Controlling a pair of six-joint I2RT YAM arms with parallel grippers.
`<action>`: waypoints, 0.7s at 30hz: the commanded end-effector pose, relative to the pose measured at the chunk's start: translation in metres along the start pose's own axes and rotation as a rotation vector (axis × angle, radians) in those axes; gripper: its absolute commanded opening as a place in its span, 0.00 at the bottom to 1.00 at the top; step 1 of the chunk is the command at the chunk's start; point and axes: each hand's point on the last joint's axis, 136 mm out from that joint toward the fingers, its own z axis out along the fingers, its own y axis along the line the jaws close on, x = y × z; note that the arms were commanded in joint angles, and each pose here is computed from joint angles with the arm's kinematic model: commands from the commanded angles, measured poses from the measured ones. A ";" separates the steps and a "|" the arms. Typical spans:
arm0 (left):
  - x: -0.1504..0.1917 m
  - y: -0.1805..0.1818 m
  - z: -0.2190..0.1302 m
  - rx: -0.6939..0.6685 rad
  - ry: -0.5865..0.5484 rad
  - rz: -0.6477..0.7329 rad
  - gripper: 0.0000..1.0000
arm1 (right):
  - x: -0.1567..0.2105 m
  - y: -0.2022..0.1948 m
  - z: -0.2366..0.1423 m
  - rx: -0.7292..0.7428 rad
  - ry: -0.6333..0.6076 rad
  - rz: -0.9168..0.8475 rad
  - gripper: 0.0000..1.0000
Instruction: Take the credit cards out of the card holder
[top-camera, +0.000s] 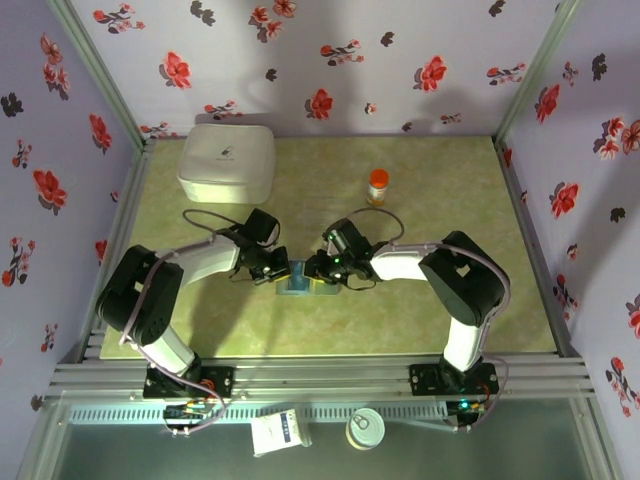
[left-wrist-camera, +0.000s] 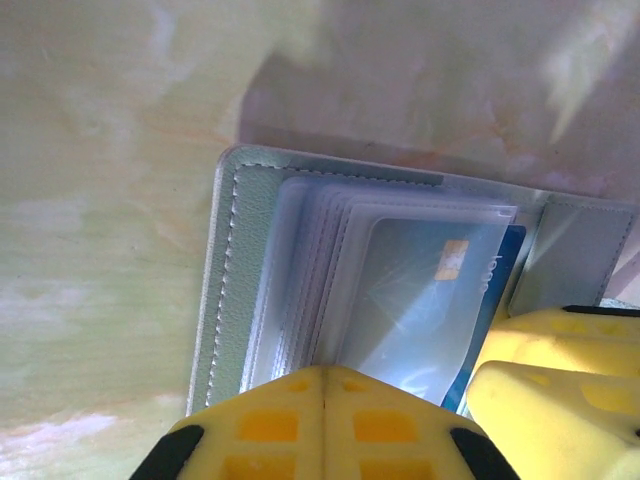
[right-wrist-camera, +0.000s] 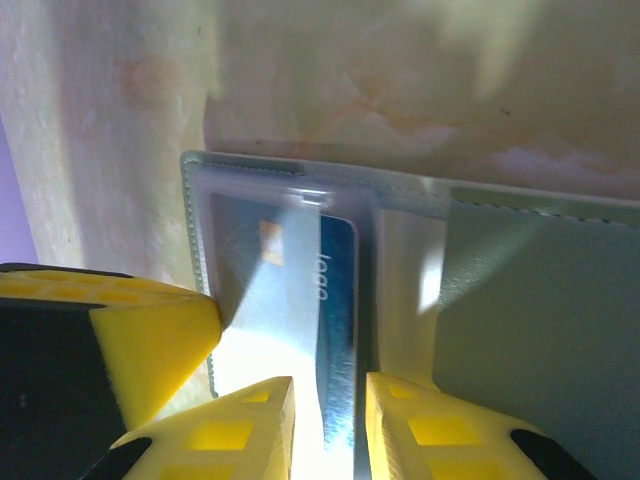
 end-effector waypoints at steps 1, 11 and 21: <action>0.016 0.023 0.002 -0.086 0.034 -0.021 0.04 | -0.001 -0.007 -0.004 0.009 -0.018 0.023 0.25; 0.017 0.023 0.004 -0.087 0.039 -0.019 0.04 | 0.000 -0.003 0.003 -0.032 0.012 0.034 0.24; 0.017 0.023 0.005 -0.089 0.041 -0.020 0.04 | 0.001 -0.006 0.008 -0.044 0.018 0.048 0.17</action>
